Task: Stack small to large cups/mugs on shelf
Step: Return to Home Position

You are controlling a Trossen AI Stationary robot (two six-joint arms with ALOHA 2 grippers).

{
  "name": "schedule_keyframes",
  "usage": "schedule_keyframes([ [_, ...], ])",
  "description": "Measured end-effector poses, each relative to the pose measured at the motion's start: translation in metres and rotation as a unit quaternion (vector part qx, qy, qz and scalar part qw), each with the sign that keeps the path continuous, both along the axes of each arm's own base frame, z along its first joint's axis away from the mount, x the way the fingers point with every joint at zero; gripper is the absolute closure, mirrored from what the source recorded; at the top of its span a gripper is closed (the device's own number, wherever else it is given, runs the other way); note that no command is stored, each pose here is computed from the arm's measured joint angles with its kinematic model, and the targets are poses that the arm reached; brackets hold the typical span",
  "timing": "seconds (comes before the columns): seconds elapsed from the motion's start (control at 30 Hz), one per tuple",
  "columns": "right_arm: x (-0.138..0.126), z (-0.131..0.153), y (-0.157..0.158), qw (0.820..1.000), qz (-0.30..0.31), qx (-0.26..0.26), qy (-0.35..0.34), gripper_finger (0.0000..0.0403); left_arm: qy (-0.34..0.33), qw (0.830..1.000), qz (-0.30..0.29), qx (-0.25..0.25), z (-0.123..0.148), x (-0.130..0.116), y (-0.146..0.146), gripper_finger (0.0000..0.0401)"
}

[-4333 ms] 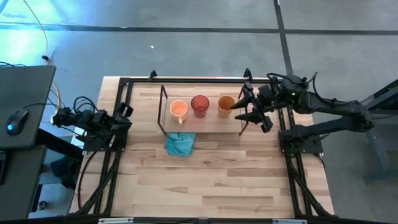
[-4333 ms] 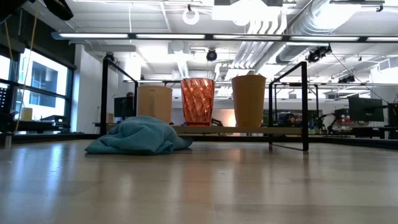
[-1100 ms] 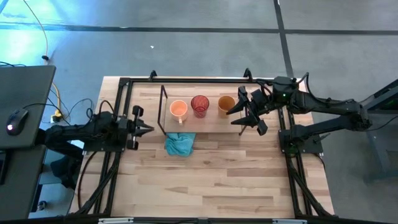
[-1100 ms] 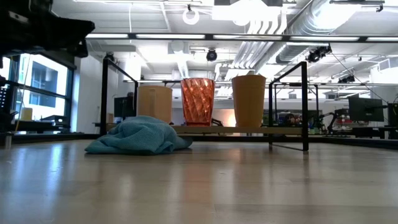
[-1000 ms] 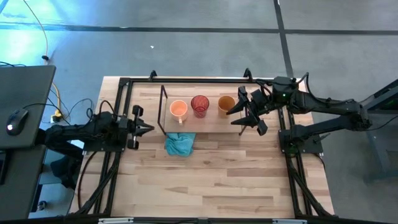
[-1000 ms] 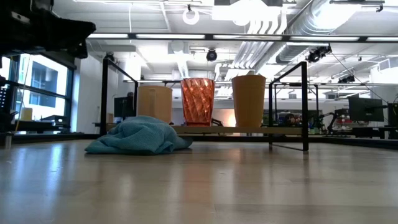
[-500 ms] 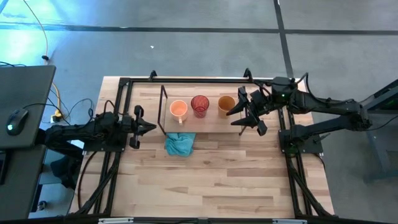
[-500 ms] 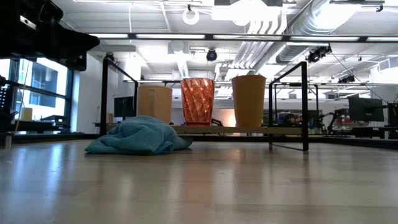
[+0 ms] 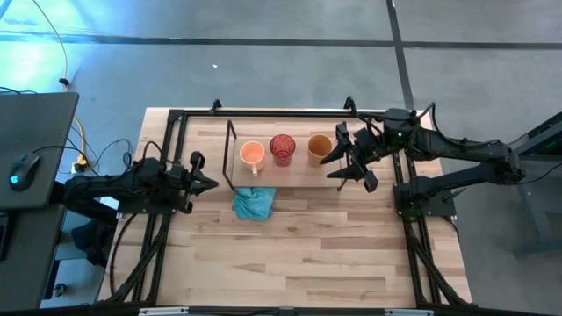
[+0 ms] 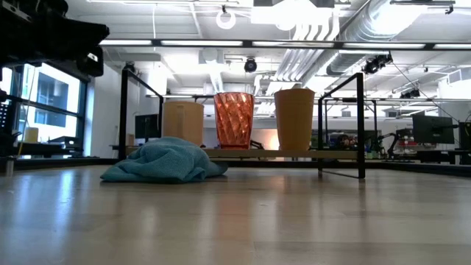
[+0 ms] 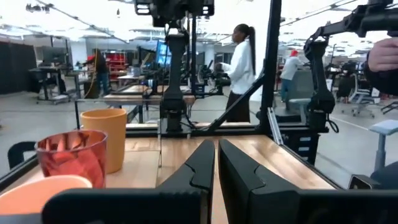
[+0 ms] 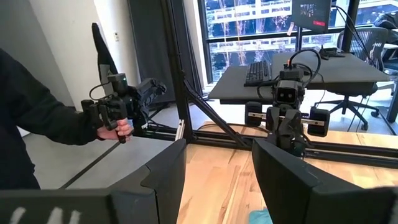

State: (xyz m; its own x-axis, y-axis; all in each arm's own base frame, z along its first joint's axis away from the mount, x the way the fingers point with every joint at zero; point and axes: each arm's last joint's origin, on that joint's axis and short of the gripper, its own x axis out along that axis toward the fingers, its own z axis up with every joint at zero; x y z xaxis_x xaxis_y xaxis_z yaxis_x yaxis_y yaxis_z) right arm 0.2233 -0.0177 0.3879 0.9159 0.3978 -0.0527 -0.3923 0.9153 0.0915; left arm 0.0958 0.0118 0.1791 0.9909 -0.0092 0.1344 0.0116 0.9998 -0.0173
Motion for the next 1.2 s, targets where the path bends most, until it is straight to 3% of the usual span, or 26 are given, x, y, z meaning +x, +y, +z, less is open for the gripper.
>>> schedule_keyframes([
  [0.4,0.000,0.000,0.001,1.000,0.012,0.006,0.002,0.0226,0.054,0.998,0.041,-0.003,-0.011,0.002,-0.008,0.0389],
  [0.8,0.000,0.000,0.001,1.000,0.013,0.010,0.004,0.0226,0.081,0.995,0.039,0.054,-0.015,0.005,-0.010,0.0389],
  [1.0,0.000,0.000,0.001,1.000,0.014,0.010,0.004,0.0226,0.108,0.992,0.037,0.057,-0.019,0.008,-0.010,0.0389],
  [1.2,0.000,0.000,0.000,1.000,0.012,0.002,0.000,0.0226,0.088,0.992,0.074,0.052,-0.015,0.008,-0.008,0.0389],
])
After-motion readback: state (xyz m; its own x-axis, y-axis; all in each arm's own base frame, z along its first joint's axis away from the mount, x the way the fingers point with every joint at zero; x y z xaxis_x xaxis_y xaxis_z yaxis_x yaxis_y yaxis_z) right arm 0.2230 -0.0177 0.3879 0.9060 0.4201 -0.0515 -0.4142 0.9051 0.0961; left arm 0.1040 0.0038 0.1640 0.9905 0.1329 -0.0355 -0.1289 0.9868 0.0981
